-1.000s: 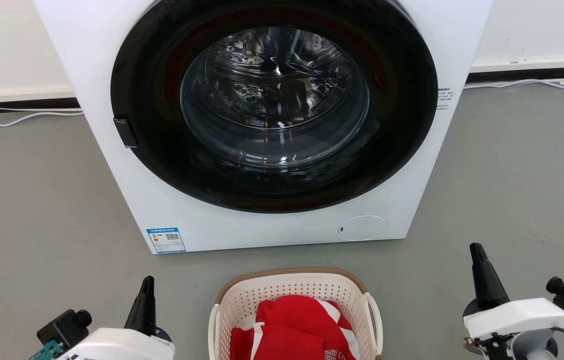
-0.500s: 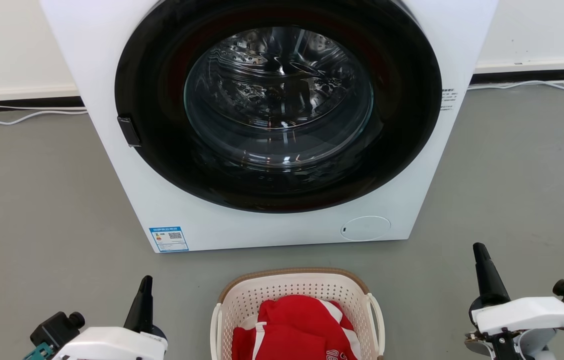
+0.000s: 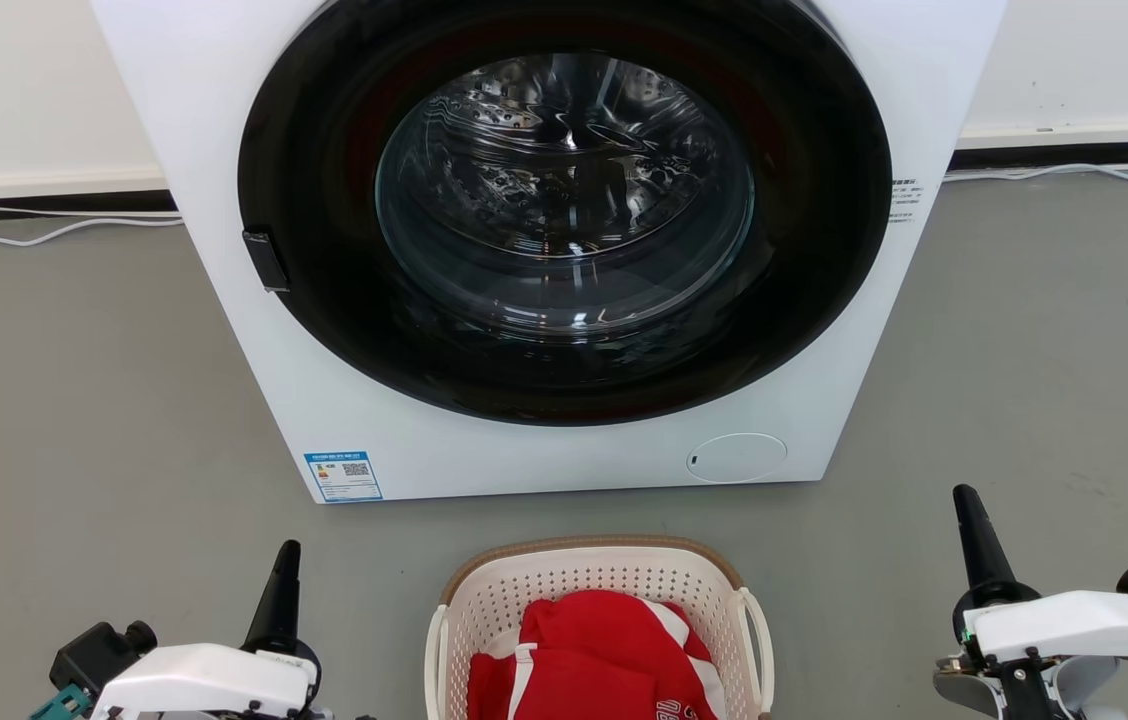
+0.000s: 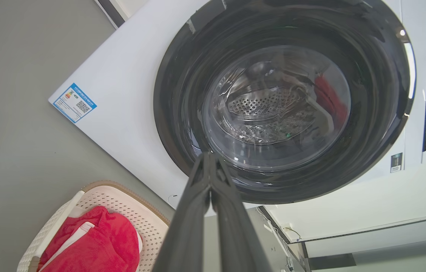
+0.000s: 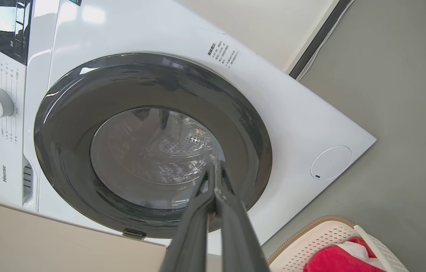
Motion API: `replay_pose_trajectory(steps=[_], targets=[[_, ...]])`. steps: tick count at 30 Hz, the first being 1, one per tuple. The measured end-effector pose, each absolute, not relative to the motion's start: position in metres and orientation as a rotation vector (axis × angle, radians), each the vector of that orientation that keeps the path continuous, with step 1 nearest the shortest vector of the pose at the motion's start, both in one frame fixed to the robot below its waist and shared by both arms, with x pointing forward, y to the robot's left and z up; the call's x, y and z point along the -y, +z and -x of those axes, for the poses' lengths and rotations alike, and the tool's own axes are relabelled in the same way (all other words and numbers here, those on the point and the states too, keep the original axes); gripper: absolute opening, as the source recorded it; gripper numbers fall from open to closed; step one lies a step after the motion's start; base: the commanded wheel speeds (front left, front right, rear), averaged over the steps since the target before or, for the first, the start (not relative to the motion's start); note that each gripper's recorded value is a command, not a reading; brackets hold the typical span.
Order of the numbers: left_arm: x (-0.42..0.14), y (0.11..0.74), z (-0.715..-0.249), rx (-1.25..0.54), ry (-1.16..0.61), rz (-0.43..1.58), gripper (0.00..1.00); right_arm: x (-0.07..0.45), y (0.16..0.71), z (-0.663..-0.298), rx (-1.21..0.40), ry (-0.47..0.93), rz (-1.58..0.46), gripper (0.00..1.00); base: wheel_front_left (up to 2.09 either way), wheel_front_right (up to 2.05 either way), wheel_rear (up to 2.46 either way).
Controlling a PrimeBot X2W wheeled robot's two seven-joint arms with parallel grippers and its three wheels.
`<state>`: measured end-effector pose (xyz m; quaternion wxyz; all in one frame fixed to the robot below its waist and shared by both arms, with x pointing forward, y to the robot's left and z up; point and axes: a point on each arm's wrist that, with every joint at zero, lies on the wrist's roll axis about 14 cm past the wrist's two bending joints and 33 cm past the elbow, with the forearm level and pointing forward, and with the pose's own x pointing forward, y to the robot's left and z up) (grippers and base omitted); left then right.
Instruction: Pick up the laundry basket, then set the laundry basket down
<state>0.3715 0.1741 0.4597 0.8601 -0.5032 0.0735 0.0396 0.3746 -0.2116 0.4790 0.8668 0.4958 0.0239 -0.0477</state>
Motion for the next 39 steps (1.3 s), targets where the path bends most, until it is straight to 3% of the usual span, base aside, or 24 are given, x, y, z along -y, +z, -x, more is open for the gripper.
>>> replay_pose_trajectory(steps=[39], targets=[[-0.186,0.473,-0.373,-0.110,0.067,1.527,0.00,0.208,0.487,-0.380,-0.028,-0.074,-1.514,0.00,0.00,0.00,0.00]])
